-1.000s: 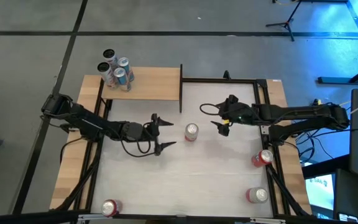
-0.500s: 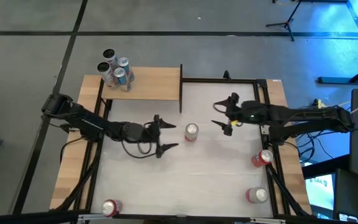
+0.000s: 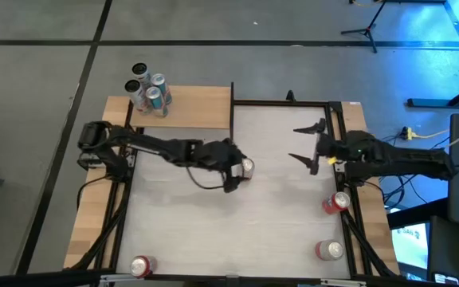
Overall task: Place canned beverage on shelf
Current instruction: Put the top pink white soda can on the shelf
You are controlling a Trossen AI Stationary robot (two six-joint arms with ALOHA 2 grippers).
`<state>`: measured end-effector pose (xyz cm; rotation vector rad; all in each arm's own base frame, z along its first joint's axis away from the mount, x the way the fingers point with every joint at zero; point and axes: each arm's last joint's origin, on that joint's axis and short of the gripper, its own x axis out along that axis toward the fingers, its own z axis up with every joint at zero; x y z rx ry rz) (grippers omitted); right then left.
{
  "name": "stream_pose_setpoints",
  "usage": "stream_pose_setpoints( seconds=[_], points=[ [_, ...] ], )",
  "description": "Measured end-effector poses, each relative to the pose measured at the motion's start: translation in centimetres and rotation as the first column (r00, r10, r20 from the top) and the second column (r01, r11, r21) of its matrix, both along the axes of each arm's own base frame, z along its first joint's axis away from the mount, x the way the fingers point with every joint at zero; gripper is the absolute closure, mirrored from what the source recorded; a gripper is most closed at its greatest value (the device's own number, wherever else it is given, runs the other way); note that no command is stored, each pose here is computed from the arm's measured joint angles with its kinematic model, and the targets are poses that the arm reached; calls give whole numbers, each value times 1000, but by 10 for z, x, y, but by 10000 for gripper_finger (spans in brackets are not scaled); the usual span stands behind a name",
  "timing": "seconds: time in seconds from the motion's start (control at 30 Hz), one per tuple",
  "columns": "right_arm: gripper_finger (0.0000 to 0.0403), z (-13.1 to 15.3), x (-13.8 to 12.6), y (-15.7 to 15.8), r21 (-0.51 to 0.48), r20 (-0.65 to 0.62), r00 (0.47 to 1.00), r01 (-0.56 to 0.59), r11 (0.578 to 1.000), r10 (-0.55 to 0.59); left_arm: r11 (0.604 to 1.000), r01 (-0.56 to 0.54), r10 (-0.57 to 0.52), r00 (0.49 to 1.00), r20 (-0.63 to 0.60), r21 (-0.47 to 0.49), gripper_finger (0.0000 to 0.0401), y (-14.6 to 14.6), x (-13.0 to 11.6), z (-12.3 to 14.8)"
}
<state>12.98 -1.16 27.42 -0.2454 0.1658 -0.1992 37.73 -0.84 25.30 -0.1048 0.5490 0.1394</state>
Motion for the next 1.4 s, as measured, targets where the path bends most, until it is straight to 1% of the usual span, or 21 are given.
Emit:
stream_pose_setpoints(
  seconds=[0.1,0.23,0.3,0.4,0.6,0.77,0.97,1.13,1.23,1.4],
  points=[
    [15,1,-7,1,28,33,999,-3,1000,2,1000,-6,5,998,-68,-18,14,11,12,-7],
    [15,1,-10,2,55,53,998,-35,998,32,998,22,-26,996,-89,-52,14,17,26,-12],
    [15,1,-9,2,58,44,998,-46,997,44,998,29,-34,994,-99,-51,14,17,29,-17],
    [15,-1,-6,2,60,28,999,-46,997,45,1000,-10,11,992,-129,6,14,20,29,-21],
    [15,-5,1,2,66,-8,999,-44,997,44,1000,3,-3,990,-142,2,14,18,29,-23],
    [15,-7,6,1,66,-26,999,-35,997,36,996,-42,55,982,-181,73,14,22,31,-34],
    [15,-9,9,1,64,-37,999,-34,997,37,997,-31,43,978,-204,64,14,20,33,-42],
    [15,-8,9,1,63,-34,999,-34,997,37,996,-49,66,969,-237,79,17,22,33,-50],
    [15,-9,9,1,63,-37,999,-34,997,36,995,-53,71,970,-232,83,39,22,34,-49],
    [15,-9,9,1,60,-37,999,-34,998,37,997,-38,54,970,-237,74,116,21,33,-49]
  ],
)
